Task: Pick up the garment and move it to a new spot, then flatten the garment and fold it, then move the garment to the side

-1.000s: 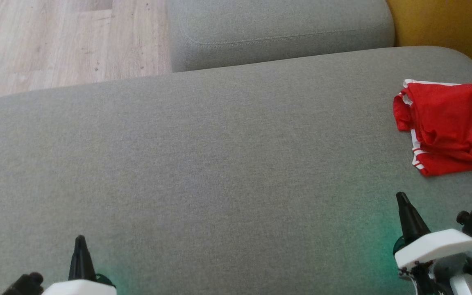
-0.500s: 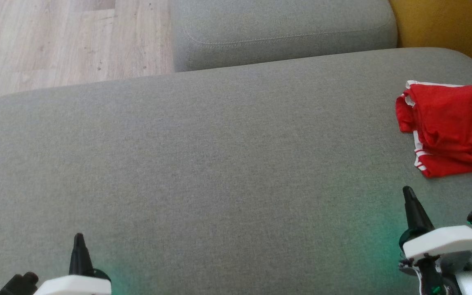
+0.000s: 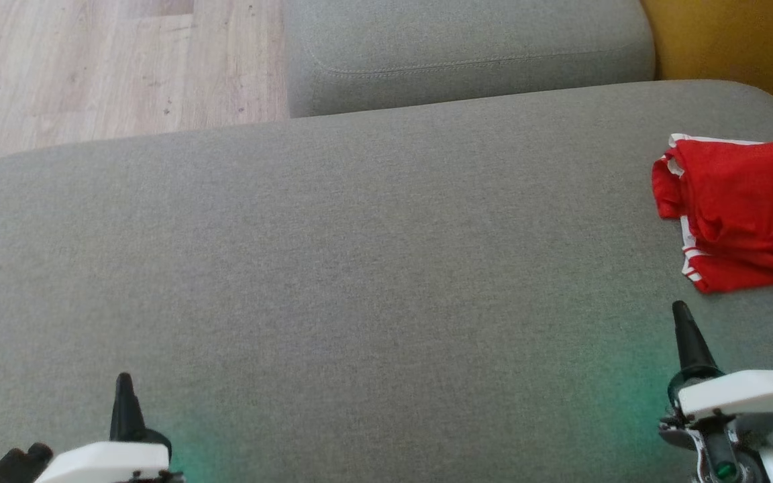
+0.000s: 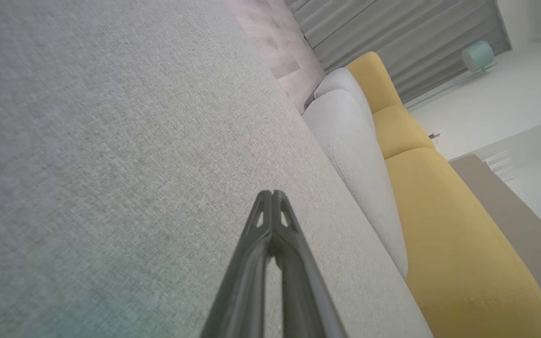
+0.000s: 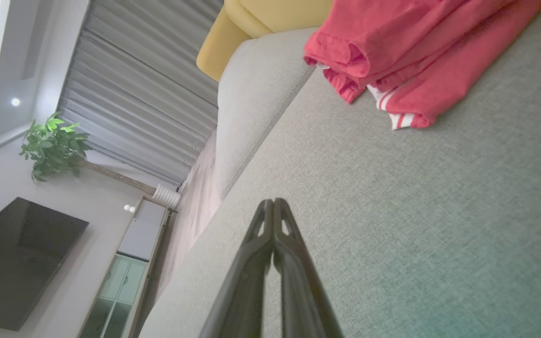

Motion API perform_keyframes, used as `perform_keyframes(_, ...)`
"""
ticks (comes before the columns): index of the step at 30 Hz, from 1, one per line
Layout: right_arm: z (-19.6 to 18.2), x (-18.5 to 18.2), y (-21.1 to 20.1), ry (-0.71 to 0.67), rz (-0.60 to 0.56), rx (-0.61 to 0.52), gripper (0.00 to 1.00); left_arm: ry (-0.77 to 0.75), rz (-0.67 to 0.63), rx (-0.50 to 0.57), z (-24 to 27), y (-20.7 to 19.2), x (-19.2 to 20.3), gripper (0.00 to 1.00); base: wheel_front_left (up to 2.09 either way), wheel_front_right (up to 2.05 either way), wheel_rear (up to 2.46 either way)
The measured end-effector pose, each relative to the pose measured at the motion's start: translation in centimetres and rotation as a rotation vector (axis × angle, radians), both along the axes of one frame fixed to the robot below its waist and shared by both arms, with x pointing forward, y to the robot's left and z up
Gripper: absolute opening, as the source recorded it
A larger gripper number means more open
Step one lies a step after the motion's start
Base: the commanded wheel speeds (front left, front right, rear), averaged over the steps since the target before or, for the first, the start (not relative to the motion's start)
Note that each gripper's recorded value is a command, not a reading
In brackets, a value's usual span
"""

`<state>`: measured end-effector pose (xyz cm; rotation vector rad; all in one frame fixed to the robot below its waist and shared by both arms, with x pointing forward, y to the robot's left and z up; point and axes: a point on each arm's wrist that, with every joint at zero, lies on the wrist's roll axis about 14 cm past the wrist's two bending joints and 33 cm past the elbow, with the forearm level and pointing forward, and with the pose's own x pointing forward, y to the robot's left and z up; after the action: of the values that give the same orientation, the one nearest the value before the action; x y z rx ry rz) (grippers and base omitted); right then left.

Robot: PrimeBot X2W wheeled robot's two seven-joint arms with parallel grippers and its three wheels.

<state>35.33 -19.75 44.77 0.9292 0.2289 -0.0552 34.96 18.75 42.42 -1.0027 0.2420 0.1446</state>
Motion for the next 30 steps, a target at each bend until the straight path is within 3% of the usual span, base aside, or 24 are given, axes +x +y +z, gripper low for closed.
perform_keyframes(30,1.5,1.1,-0.5,-0.057,-0.103,0.34,0.0,-0.065,0.056,-0.306,2.3,0.1,1.2,0.0,0.0,0.0,0.0)
